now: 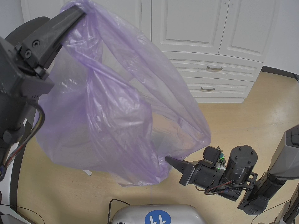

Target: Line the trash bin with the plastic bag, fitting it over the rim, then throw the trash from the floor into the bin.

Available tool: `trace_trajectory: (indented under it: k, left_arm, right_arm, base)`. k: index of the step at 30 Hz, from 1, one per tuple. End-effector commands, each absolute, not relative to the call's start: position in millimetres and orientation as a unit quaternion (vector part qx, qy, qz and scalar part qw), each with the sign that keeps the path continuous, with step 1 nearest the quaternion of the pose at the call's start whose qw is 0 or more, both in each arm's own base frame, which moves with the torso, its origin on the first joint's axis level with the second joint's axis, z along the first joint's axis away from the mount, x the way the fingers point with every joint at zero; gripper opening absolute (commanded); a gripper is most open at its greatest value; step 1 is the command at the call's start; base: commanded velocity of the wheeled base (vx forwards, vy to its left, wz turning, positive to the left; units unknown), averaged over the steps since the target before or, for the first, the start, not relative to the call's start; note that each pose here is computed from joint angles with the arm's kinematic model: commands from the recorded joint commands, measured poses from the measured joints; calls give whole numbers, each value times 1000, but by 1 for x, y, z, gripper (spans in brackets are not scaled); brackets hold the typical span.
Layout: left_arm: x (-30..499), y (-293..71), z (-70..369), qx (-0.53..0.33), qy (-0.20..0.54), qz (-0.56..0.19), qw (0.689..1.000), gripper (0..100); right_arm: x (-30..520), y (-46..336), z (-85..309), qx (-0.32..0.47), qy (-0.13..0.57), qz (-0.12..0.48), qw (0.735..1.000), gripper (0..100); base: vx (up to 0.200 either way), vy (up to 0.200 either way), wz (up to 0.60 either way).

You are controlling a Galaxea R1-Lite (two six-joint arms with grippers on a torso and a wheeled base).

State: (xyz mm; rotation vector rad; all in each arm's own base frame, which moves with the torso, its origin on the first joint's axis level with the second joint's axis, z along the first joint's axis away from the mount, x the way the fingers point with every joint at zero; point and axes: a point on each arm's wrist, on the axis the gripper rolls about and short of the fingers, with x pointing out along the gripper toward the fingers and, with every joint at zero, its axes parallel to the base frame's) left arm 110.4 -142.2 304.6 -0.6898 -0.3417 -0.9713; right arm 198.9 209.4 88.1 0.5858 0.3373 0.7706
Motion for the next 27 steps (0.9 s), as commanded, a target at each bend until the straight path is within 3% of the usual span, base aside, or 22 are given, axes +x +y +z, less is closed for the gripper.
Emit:
trace_trajectory:
  k: [1,12,20,27]
  left_arm:
    - [116,-142,303,-319,-157,-445,822,0]
    - [144,-139,266,-251,-83,-460,848,0]
    - [192,-130,233,-187,30,-379,906,0]
    - [233,-128,208,-180,70,-329,924,0]
  right_arm:
    - [199,191,105,268,122,367,882,0]
    - [201,128,129,160,38,354,921,0]
    - [205,108,143,145,-5,332,932,0]
    - [204,96,160,107,36,304,946,0]
  base:
    - [0,0,0]
    - [0,0,0]
    - [0,0,0]
    - [0,0,0]
